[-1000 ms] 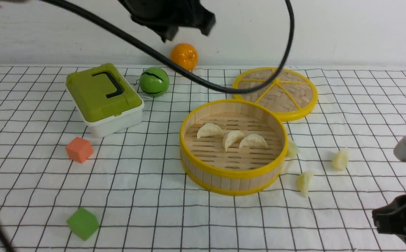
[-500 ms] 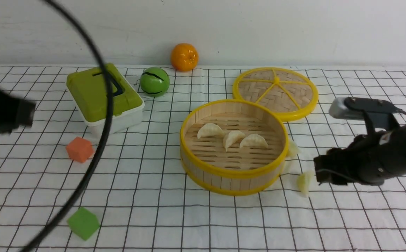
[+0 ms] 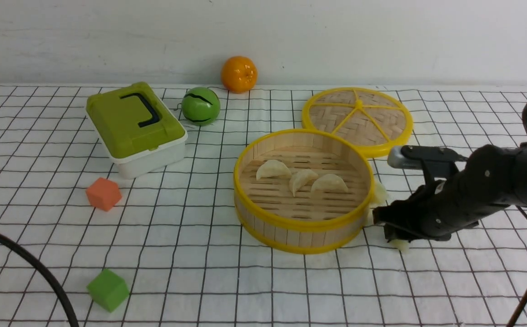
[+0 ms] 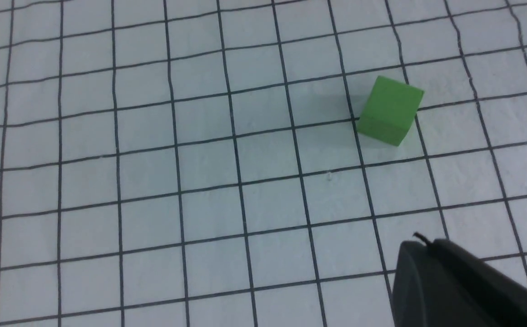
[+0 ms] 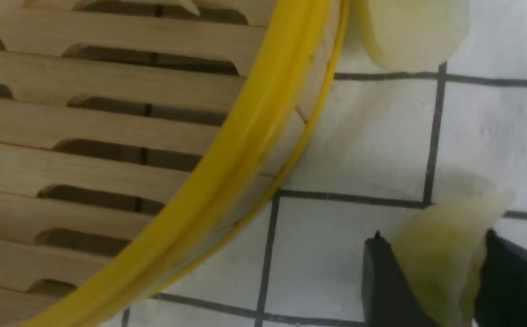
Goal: Put the dumplings into the steamer on the table with the white tablecloth.
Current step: 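Reach for and grasp a dumpling lying on the table beside the steamer, then place the dumpling in the bamboo steamer basket with the right gripper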
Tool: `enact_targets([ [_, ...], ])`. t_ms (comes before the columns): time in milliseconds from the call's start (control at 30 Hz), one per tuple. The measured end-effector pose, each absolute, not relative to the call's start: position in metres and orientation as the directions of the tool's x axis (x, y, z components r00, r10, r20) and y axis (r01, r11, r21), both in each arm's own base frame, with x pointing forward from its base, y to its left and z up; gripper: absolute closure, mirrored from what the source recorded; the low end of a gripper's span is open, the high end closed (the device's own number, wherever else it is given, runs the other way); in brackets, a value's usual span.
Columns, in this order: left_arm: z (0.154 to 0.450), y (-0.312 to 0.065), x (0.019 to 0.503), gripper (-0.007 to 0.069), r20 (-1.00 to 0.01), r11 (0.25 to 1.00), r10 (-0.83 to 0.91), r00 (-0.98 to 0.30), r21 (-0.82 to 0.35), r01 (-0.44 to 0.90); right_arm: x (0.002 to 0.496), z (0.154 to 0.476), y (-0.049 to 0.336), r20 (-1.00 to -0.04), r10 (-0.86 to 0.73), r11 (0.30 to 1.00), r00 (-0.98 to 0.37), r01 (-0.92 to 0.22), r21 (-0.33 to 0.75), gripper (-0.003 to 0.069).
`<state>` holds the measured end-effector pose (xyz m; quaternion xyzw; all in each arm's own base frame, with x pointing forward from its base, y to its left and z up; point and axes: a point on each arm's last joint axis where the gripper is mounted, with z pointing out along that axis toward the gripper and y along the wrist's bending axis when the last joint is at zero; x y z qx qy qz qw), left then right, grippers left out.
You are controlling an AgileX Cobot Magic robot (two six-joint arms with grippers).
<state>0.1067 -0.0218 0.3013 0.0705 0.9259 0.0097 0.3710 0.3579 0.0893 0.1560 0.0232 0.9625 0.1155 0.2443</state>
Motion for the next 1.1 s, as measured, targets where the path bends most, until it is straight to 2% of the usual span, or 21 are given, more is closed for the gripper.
enact_targets([
  [67,0.301,-0.022,0.107,0.0638,-0.688,0.994,0.108,-0.717,0.05,0.102,0.357,0.157,0.089,-0.461,0.099,0.972,-0.882,-0.013,0.235,0.0456],
  [100,0.301,-0.022,0.107,0.0638,-0.689,0.996,0.08,-0.72,0.03,0.082,0.356,0.159,0.089,-0.455,0.097,0.972,-0.885,-0.015,0.235,0.0461],
  [300,0.292,-0.023,0.109,0.0638,-0.695,0.998,-0.039,-0.717,-0.057,0.0,0.344,0.189,0.087,-0.484,-0.005,0.977,-0.875,-0.108,0.186,0.0461],
  [367,0.282,-0.025,0.111,0.0638,-0.703,0.996,-0.066,-0.708,-0.088,-0.006,0.337,0.215,0.087,-0.529,-0.013,0.973,-0.849,-0.132,0.187,0.0461],
  [433,0.277,-0.026,0.111,0.0638,-0.705,0.995,-0.078,-0.705,-0.102,-0.008,0.334,0.227,0.09,-0.552,-0.01,0.969,-0.833,-0.144,0.199,0.0461],
  [533,0.264,-0.03,0.114,0.0638,-0.725,0.988,-0.111,-0.679,-0.155,0.004,0.332,0.257,0.119,-0.627,-0.021,0.944,-0.779,-0.221,0.243,0.0461],
  [600,0.263,-0.031,0.114,0.0638,-0.731,0.986,-0.117,-0.672,-0.165,0.008,0.332,0.265,0.135,-0.655,-0.029,0.931,-0.755,-0.258,0.257,0.0461],
  [667,0.264,-0.031,0.115,0.0638,-0.74,0.985,-0.121,-0.662,-0.174,0.014,0.335,0.273,0.169,-0.707,-0.034,0.903,-0.706,-0.325,0.282,0.0461],
  [767,0.264,-0.032,0.116,0.0638,-0.744,0.983,-0.125,-0.656,-0.182,0.019,0.345,0.267,0.204,-0.752,-0.03,0.879,-0.659,-0.375,0.294,0.0461],
  [867,0.265,-0.032,0.116,0.0638,-0.744,0.982,-0.129,-0.656,-0.187,0.019,0.362,0.244,0.229,-0.756,-0.026,0.875,-0.654,-0.381,0.299,0.0461],
  [1033,0.265,-0.033,0.116,0.0638,-0.744,0.982,-0.131,-0.655,-0.19,0.019,0.38,0.192,0.239,-0.687,0.0,0.893,-0.727,-0.309,0.327,0.0461],
  [1100,0.265,-0.033,0.116,0.0638,-0.744,0.982,-0.131,-0.655,-0.19,0.019,0.381,0.184,0.24,-0.674,-0.001,0.896,-0.739,-0.3,0.327,0.0461],
])
